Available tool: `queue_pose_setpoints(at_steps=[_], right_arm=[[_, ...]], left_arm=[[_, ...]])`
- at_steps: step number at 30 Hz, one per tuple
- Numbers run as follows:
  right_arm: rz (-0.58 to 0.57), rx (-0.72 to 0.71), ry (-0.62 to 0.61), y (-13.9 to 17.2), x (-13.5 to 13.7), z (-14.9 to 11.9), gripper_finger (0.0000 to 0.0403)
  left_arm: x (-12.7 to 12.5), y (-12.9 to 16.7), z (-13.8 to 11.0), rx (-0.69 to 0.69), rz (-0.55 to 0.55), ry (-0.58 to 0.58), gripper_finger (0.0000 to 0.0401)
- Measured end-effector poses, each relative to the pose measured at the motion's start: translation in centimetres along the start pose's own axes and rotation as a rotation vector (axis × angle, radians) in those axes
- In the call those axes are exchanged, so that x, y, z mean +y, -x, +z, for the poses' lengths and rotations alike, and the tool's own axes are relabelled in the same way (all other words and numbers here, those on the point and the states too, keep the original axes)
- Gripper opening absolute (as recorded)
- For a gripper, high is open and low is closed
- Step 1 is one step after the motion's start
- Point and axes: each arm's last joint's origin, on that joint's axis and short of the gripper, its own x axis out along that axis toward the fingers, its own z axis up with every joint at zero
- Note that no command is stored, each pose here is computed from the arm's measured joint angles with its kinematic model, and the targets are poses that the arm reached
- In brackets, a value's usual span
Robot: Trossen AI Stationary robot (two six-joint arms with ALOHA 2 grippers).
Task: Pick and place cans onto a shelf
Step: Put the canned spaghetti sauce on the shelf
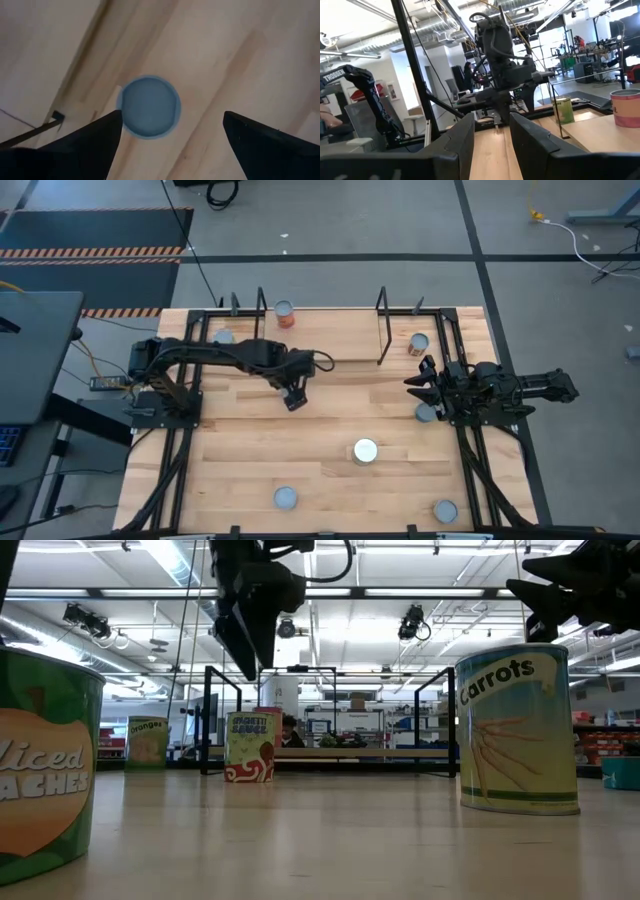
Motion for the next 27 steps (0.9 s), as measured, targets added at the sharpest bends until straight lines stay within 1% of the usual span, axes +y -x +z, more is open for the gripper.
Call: queue_pose_setpoints(at_steps=[5,8,12,15,19,23,27], right_arm=[[0.0,0.0,0.0,0.0,0.0,0.0,0.0133],[0.0,0.001,0.0,0.0,0.0,0.0,0.0133],[0.0,0.0,0.0,0.0,0.0,0.0,0.0133],[0.0,0.001,0.0,0.0,0.0,0.0,0.0133],[0.0,0.0,0.0,0.0,0.0,0.0,0.0133],[0.0,0.0,0.0,0.0,0.0,0.0,0.0133],[0.0,0.001,0.0,0.0,0.0,0.0,0.0133]], left_arm=[[0.2,0.0,0.1,-0.013,0.015,0.036,0.0353],[0.0,-0.6,0.3,-0.054,-0.002,0.061,0.0353],[0.0,-1.6,0.0,-0.06,0.007,0.116,0.0353],[0.4,-2.5,-0.6,-0.051,0.058,0.15,0.0353],[0.7,-3.6,-1.2,-0.053,0.086,0.187,0.0353],[0.8,-4.5,-1.6,-0.061,0.082,0.222,0.0353],[0.8,-5.5,-2.2,-0.069,0.081,0.234,0.0353]])
